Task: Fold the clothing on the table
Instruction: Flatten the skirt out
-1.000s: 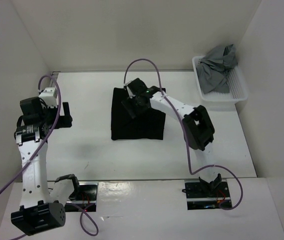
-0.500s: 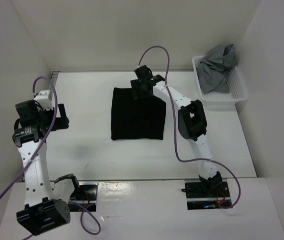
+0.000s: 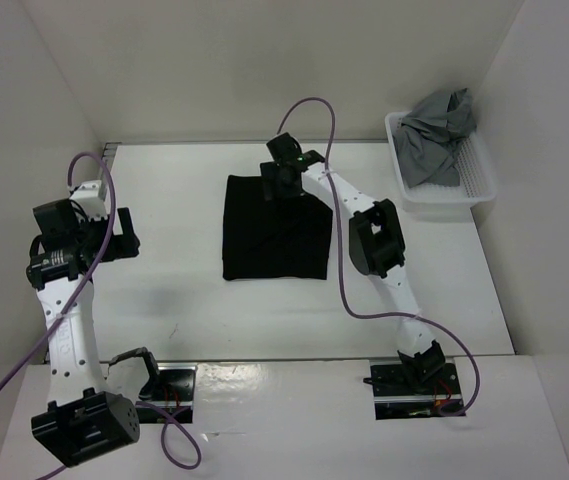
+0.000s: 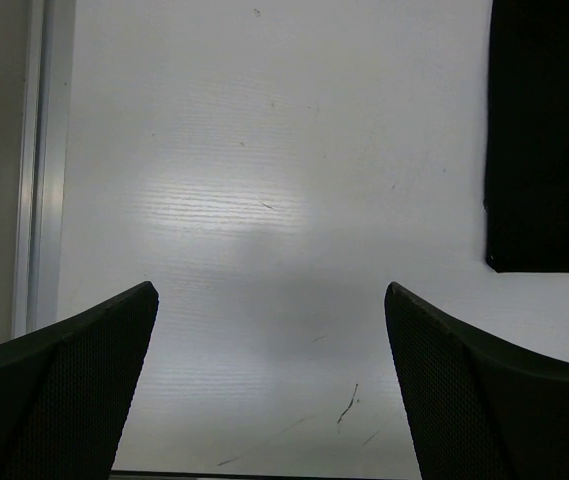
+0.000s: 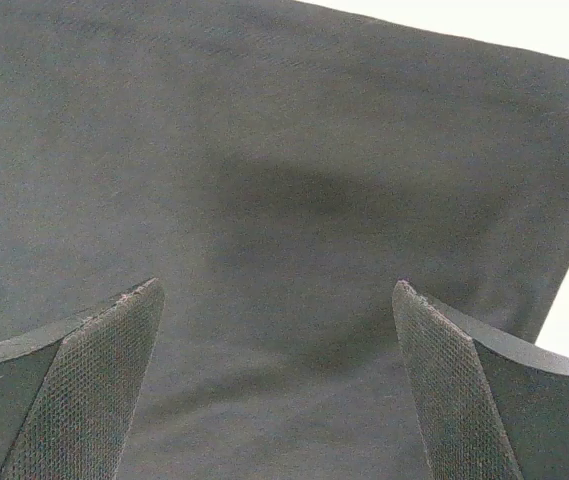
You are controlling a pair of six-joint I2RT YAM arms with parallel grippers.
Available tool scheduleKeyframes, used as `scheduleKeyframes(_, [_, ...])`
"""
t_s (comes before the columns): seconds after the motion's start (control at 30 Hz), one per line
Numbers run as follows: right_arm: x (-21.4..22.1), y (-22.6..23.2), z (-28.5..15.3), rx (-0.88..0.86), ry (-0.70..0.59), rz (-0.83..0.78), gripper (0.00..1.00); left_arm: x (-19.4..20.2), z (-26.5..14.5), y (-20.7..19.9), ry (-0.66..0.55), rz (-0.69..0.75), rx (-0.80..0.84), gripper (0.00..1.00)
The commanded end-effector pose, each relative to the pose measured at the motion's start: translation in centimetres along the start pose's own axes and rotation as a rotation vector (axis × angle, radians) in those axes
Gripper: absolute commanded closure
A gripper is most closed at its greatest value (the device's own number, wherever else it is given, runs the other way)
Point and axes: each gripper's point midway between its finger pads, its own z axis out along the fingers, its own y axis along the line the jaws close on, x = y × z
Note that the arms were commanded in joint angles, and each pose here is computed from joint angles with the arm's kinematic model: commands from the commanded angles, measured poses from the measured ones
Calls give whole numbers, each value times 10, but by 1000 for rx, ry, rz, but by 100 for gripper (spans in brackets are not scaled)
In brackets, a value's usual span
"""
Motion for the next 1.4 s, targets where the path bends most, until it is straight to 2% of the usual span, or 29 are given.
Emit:
scheduleKeyframes(0.0, [-19,20,-13,-23,-54,18,1,-4,4,1,-15,-3,6,0])
scheduleKeyframes(0.33, [-25,18,11,22,-69,30,1,-5,1,5,-23,-8,-13,0])
scheduleKeyframes(0.57, [-2,15,35,51,-16,25,1,-5,1,8,-24,-14,-20,0])
scheduleKeyframes(0.77, [31,9,45,62,69,16,1,-5,1,8,-24,-14,-20,0])
scheduleKeyframes(0.8, [48,10,50,69,100,0,1,-5,1,8,-24,-14,-20,0])
scheduleKeyframes(0.87, [49,11,44,59,98,11,1,-5,1,8,-24,-14,-20,0])
scheduleKeyframes(0.9, [67,11,46,68,132,4,1,-5,1,8,-24,-14,-20,0])
scheduleKeyframes(0.97, [67,12,39,48,122,18,1,-5,1,8,-24,-14,-20,0])
scheduleKeyframes(1.0, [86,13,40,55,156,0,1,-5,1,8,-24,-14,-20,0])
scheduleKeyframes(1.1, [102,16,31,50,166,-6,1,-5,1,8,-24,-14,-20,0])
scheduleKeyframes(1.37, [123,25,7,40,171,-36,1,-5,1,8,-24,-14,-20,0])
